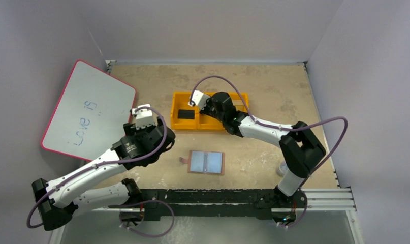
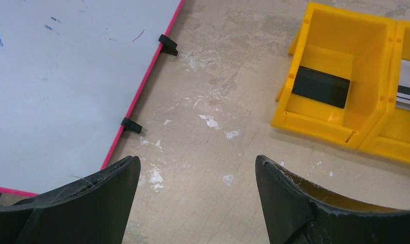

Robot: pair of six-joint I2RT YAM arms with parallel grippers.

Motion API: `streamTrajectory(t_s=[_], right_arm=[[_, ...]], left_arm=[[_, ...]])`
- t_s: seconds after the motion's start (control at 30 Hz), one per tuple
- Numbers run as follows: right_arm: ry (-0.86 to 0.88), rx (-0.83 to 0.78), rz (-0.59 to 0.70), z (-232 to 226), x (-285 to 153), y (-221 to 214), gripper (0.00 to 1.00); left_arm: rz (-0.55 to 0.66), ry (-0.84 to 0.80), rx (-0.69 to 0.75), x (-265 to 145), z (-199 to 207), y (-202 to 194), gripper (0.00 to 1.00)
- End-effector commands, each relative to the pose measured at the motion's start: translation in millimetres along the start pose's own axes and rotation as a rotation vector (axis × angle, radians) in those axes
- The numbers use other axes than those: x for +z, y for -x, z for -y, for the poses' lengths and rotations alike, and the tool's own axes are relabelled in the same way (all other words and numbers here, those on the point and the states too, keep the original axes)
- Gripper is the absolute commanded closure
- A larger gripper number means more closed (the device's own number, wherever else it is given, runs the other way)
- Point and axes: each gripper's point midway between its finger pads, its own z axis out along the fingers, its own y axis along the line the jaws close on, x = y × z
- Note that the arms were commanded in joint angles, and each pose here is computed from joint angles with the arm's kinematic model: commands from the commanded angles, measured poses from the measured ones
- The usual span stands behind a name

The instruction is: Take the credit cards out of the card holder

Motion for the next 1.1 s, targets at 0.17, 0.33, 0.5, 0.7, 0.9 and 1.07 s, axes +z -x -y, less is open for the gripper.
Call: streamTrajectory(t_s=[0.17,0.33,0.5,0.7,0.9,1.07], right_arm=[[-0.033,-0.135,-0.072,17,31,5,1.00],[-0.054,-0.153,-0.063,22,30,7,1.00],[-0.030,-0.196,-0.070,17,35,3,1.00],[-0.050,-0.258,-0.092,17,41,-7,1.00],[-0.049,-0.309,-0.081,14,54,-9,1.00],[-0.051,-0.321,-0.084,9,64,-18,0.96]], left_arm=[[0.083,0.079,-0.009,-3,-16,27,0.16],[0.099,0.072,-0.049,-7,-22,32,0.16],[0.106,0.054,-0.079,-9,-25,34,0.16],[0.120,0.068,-0.102,-12,-31,39,0.16],[0.133,0.058,-0.142,-15,-37,42,0.16],[0.140,0.051,-0.166,-18,-41,45,0.16]])
